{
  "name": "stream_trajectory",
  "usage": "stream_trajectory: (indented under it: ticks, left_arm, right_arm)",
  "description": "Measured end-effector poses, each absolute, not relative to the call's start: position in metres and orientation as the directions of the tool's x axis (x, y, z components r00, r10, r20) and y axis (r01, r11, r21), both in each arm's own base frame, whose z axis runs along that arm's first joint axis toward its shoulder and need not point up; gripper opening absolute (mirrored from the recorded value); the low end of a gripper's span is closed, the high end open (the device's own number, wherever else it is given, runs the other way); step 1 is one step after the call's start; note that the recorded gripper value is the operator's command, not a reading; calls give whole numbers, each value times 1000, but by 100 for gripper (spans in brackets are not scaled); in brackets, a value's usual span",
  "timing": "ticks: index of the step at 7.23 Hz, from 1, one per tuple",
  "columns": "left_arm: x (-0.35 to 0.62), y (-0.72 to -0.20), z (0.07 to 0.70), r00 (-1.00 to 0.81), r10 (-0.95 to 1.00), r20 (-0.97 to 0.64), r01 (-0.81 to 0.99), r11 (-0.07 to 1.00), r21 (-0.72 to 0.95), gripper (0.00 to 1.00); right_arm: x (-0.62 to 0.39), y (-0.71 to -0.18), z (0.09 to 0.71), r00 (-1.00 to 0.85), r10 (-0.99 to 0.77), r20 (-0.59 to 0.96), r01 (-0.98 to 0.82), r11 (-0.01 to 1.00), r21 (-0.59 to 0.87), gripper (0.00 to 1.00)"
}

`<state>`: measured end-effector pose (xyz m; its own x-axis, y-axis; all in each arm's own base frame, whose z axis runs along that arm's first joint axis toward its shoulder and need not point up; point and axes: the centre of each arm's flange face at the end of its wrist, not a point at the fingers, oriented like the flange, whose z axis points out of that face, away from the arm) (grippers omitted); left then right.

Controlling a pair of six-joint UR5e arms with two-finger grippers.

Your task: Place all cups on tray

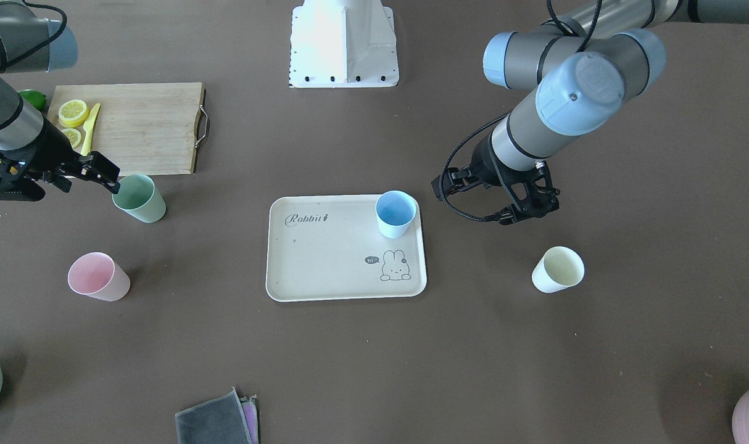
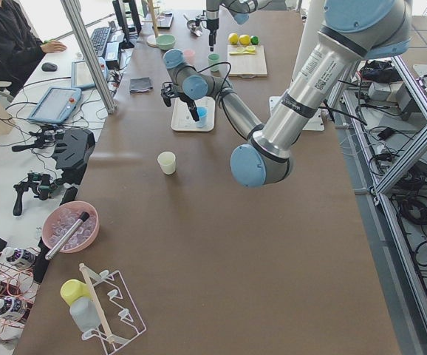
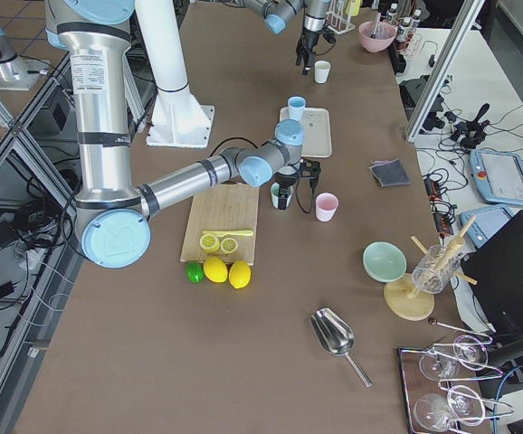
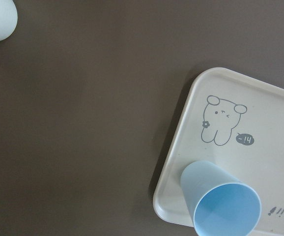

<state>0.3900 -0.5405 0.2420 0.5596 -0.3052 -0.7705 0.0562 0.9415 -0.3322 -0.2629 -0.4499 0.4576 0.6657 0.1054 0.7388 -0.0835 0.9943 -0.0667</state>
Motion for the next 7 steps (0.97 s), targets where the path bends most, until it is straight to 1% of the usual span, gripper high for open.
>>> stream_trajectory:
  ticks: [4, 5, 6, 7]
  left_arm:
    - [392, -539, 247, 566, -305, -766, 58, 941, -333, 98]
    - [392, -539, 248, 566, -305, -766, 58, 941, -332, 98]
    - [392, -539, 248, 566, -305, -766, 57, 941, -332, 98]
    - [392, -539, 247, 566, -304, -766, 57, 942, -332, 98]
  right_arm:
    - [-288, -438, 460, 686, 97, 722, -73, 995, -65, 99]
    - [-293, -436, 463, 693, 94, 715, -70, 996, -64, 69]
    - [-296, -436, 464, 695, 99, 712, -72, 995, -68, 10]
    - [-298, -435, 464, 695, 110, 711, -79, 994, -77, 0]
